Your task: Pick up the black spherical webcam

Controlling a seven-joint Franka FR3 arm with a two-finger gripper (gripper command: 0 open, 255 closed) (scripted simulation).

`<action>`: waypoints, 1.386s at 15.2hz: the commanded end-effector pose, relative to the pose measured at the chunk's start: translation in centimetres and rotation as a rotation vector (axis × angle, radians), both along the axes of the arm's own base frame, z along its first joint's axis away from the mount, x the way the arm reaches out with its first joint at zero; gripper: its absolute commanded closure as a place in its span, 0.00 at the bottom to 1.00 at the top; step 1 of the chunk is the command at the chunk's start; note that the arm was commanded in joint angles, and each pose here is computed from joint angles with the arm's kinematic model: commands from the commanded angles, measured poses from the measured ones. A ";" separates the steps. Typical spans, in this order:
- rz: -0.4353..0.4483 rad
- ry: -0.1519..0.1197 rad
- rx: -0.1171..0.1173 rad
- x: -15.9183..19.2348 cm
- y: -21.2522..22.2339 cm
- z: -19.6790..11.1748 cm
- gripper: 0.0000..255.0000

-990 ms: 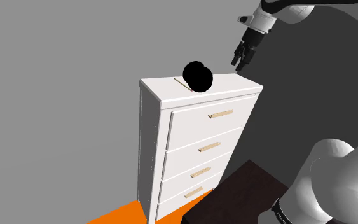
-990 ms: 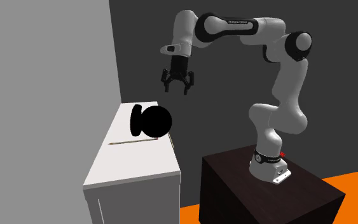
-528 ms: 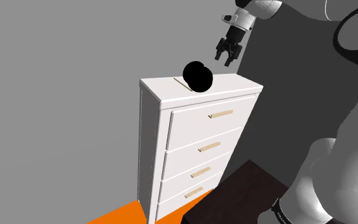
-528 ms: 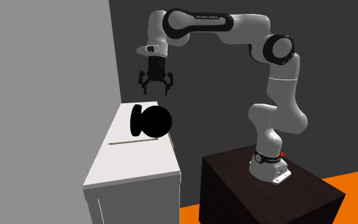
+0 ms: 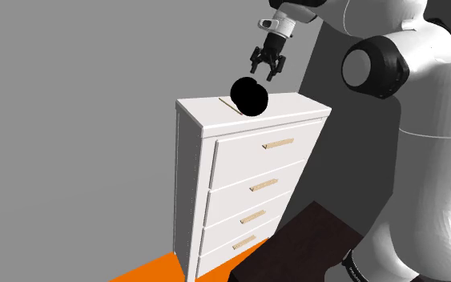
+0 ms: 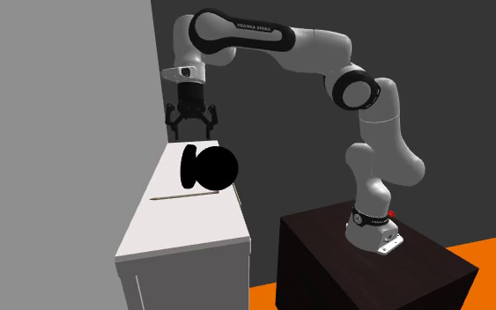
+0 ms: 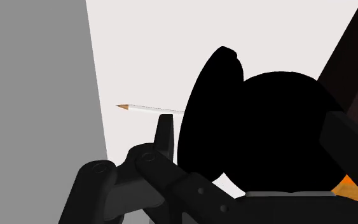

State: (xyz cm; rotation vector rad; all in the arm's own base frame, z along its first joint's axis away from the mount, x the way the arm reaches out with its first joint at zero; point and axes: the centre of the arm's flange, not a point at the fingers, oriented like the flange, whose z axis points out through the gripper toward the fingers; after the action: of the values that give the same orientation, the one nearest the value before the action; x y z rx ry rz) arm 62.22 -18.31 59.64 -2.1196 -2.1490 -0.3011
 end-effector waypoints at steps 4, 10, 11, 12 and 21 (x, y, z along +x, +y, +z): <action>0.010 -0.001 0.001 0.2 -0.1 -2.6 0.00; 0.010 -0.001 0.001 0.2 -0.1 -3.5 1.00; 0.010 -0.001 0.001 0.2 -0.1 -3.5 1.00; 0.010 -0.001 0.001 0.2 -0.1 -3.5 1.00; 0.010 -0.001 0.001 0.2 -0.1 -1.3 1.00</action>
State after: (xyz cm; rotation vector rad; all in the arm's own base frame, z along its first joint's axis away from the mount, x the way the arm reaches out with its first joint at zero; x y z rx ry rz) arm 62.49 -18.35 57.77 -2.1071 -2.1587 -0.3015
